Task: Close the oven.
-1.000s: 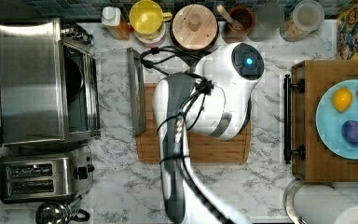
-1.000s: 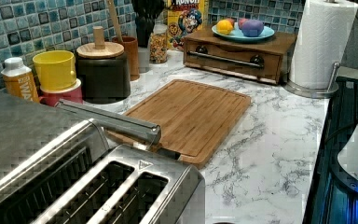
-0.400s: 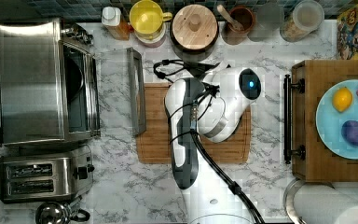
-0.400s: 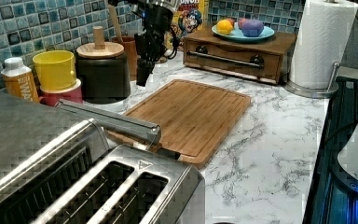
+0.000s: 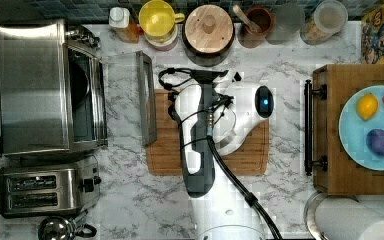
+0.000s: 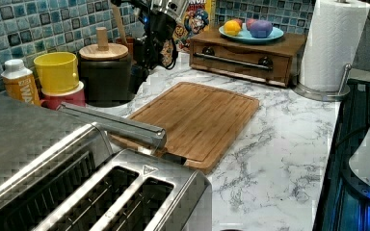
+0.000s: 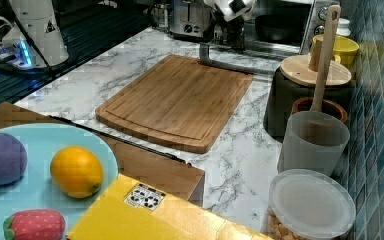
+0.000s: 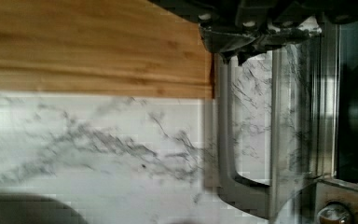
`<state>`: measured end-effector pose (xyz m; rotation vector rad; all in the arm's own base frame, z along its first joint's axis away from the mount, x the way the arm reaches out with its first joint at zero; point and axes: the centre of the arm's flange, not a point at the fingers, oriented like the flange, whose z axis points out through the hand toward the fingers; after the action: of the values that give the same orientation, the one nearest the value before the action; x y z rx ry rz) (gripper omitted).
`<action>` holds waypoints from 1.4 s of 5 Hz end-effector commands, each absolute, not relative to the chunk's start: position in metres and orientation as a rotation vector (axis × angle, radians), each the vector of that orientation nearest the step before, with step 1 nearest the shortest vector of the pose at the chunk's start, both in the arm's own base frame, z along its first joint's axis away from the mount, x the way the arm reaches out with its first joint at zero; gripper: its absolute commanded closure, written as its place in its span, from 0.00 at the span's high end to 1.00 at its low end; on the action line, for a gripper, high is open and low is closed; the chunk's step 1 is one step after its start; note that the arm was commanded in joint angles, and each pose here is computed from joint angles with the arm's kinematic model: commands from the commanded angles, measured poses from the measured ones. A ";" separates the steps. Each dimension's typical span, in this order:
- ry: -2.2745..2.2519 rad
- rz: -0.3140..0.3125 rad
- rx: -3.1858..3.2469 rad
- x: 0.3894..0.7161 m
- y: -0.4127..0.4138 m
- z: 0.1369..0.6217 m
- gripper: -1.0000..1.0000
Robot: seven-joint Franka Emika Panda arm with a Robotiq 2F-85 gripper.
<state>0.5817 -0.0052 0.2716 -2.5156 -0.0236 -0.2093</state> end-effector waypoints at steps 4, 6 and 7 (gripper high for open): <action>-0.112 -0.263 -2.400 0.630 0.058 0.289 0.00; -0.135 -0.036 -2.364 0.640 0.092 0.260 0.00; -0.158 -0.016 -2.372 0.636 0.110 0.260 0.00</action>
<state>0.6053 0.0470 0.2061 -2.3793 0.0186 0.0272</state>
